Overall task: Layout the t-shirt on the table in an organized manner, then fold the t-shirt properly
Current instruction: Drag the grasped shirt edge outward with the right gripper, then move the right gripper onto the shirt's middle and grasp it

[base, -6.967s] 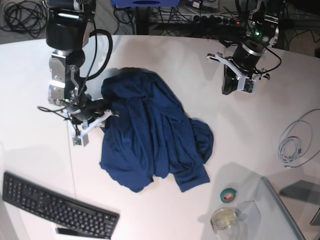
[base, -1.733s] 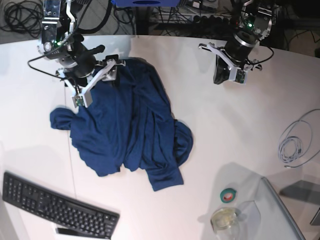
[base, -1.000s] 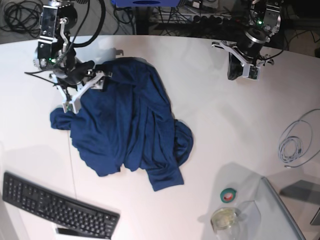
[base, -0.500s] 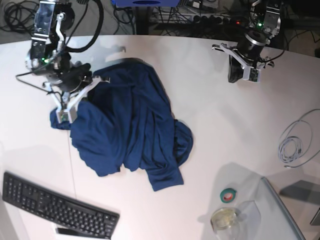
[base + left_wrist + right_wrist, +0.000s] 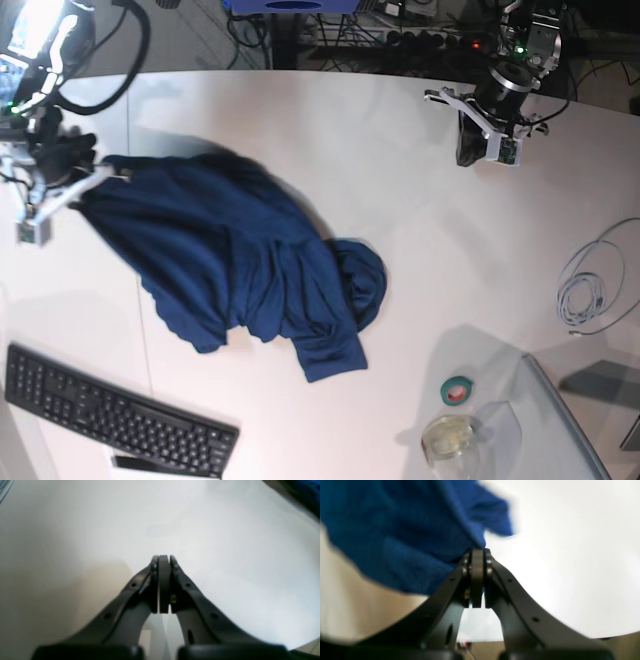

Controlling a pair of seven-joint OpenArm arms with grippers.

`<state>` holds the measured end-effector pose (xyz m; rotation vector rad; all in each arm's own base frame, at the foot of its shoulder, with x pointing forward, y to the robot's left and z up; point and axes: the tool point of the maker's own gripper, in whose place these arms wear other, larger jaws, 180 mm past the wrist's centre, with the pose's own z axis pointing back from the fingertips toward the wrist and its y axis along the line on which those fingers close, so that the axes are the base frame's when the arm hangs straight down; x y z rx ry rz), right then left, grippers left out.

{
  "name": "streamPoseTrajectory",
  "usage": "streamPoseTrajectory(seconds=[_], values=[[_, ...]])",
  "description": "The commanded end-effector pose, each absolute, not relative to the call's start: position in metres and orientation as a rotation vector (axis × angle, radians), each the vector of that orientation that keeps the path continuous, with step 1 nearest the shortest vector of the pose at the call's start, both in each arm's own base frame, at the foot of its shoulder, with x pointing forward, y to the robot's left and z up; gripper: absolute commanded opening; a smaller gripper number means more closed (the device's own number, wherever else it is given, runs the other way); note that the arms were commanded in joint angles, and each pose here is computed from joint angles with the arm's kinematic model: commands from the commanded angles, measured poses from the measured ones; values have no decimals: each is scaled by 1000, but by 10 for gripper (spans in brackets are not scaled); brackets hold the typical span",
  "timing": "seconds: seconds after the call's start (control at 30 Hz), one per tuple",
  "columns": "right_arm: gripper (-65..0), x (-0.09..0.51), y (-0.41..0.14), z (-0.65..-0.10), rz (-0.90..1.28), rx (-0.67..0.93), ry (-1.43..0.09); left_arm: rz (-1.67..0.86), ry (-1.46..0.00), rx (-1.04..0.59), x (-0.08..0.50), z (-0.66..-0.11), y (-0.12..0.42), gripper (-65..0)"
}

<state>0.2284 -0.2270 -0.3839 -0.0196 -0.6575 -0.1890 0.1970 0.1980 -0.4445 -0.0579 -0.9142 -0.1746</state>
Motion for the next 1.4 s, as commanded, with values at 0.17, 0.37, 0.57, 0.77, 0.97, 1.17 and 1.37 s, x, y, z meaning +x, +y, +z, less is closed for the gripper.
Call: streamPoseTrajectory(seconds=[0.17,0.37,0.57,0.77,0.97,1.17,1.37], values=[[-650,211,-291,-428,-459,-32,-570,-176,-950,-64,202,-436,197,-650],[-482,209,-286,-436,-403,-28,-537,-173,-949,-74,201,-437,193,-650],[-261,224,-228,-398,-125,-18,-625,-154,-947,-77,198,-439,190,-650],[-261,231,-167,-409,137,81,-586,-153,-941,-76,195,-440,190,-650],[-261,242,-170,-441,95,115,-509,-155,-925,-71,190,-443,193,-650],[-296,238,-175,-454,95,116,-465,-155,-923,-70,190,-444,194,-650],[-623,233,-177,-461,93,120,-440,-154,-928,-71,192,-443,193,-650]])
